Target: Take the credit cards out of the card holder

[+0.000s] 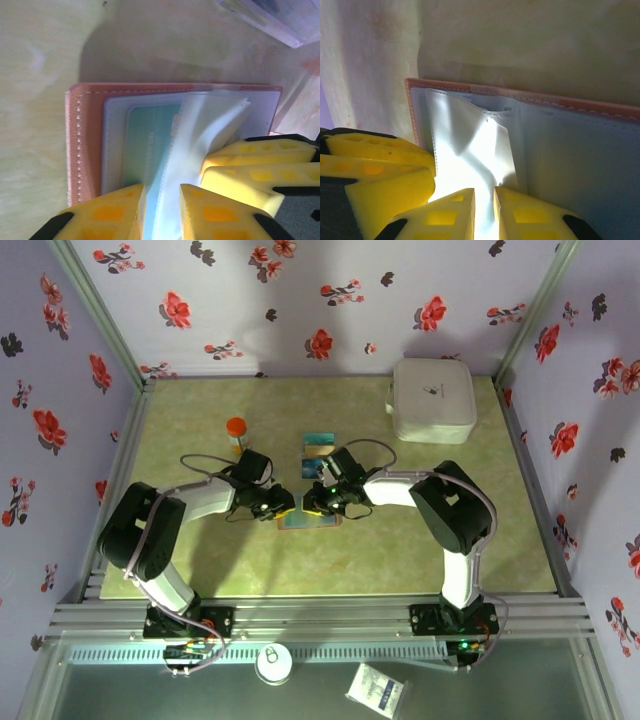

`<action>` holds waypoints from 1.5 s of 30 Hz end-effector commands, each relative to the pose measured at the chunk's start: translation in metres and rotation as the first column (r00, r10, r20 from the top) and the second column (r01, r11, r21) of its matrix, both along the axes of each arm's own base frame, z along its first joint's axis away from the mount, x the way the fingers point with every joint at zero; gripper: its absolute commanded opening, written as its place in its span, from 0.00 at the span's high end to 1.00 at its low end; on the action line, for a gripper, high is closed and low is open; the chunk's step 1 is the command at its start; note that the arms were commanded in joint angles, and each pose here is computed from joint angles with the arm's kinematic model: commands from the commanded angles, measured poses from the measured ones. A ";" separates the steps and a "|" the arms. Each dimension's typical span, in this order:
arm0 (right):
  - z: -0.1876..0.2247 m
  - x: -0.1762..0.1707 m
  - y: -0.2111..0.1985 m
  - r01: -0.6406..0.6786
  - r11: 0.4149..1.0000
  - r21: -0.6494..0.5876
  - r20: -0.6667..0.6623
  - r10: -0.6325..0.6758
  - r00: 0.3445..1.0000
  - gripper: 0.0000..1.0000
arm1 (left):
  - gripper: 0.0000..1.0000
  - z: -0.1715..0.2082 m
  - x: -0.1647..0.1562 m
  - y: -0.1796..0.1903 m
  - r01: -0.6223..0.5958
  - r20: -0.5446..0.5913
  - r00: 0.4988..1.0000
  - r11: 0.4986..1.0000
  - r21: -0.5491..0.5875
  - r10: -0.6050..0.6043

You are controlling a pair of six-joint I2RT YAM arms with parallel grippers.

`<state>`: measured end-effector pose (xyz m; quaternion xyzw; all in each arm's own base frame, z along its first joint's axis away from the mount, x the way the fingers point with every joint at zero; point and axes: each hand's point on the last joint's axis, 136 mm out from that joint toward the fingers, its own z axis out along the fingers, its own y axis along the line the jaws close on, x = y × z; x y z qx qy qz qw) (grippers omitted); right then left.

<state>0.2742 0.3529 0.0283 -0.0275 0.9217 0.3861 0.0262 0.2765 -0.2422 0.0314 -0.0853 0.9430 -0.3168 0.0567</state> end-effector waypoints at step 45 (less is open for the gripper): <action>0.086 0.029 -0.094 0.187 0.976 -0.107 0.227 -0.160 0.961 0.73 | 0.65 0.031 0.007 -0.109 0.163 0.093 0.984 0.982 -0.098 -0.154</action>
